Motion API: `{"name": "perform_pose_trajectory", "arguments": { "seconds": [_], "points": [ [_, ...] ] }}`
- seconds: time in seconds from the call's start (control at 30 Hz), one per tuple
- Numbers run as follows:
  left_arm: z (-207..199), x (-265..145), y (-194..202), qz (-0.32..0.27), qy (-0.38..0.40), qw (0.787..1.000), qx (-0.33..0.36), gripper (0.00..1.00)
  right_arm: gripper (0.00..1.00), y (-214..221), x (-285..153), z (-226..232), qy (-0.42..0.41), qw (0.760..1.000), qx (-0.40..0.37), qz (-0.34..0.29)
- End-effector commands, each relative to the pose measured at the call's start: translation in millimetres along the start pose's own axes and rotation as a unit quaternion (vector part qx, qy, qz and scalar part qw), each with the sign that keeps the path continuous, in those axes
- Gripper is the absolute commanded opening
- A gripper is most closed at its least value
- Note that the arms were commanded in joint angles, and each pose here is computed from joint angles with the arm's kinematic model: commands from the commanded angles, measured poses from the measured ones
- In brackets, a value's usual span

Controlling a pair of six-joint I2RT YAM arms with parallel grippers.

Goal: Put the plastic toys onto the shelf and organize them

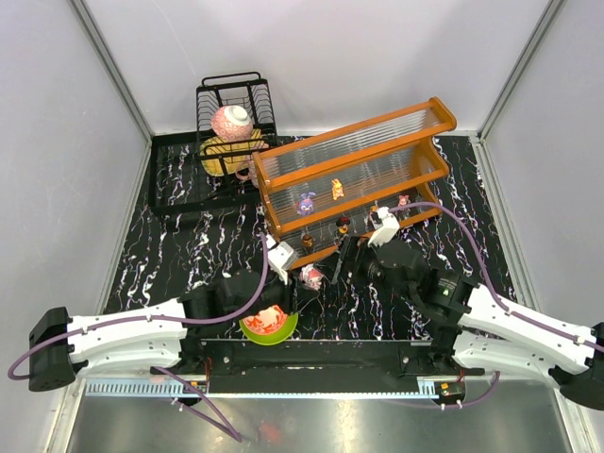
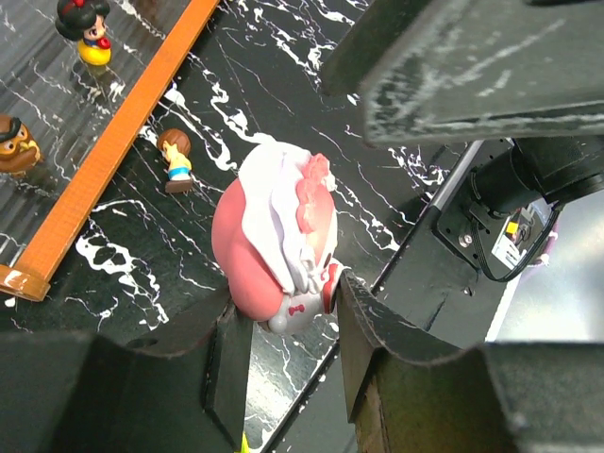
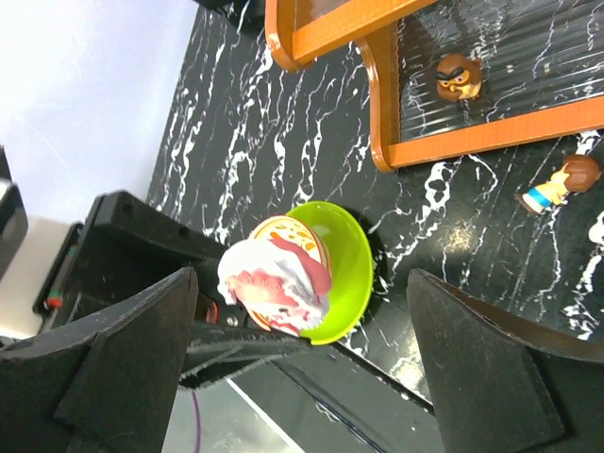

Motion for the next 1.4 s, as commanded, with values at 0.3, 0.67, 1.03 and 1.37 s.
{"name": "perform_pose_trajectory", "arguments": {
  "seconds": [0.3, 0.67, 1.03, 1.37],
  "points": [
    [-6, 2, -31, -0.048, -0.024, 0.998, 0.016, 0.0, 0.97, -8, 27, 22, -0.011, 0.996, 0.086, -0.029],
    [-4, 5, -34, -0.045, -0.046, 0.998, 0.028, 0.0, 0.96, 3, 38, 27, -0.007, 0.995, 0.096, -0.009],
    [-2, 3, -33, -0.046, -0.052, 0.997, 0.029, 0.0, 0.65, 8, 42, 32, -0.027, 0.995, 0.101, -0.003],
    [-1, 4, -34, -0.046, -0.058, 0.997, 0.031, 0.0, 0.7, 13, 46, 33, -0.033, 0.993, 0.11, 0.01]
  ]
}}
Point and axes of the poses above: each gripper's point midway between its finger pads, its own x axis out along the fingers, its own z axis along the line the jaws close on, y = z × x, the point moved 5 cm from there along -x, back along the fingers, and after that the axes turned 2 degrees about x, right-handed, at the moved point
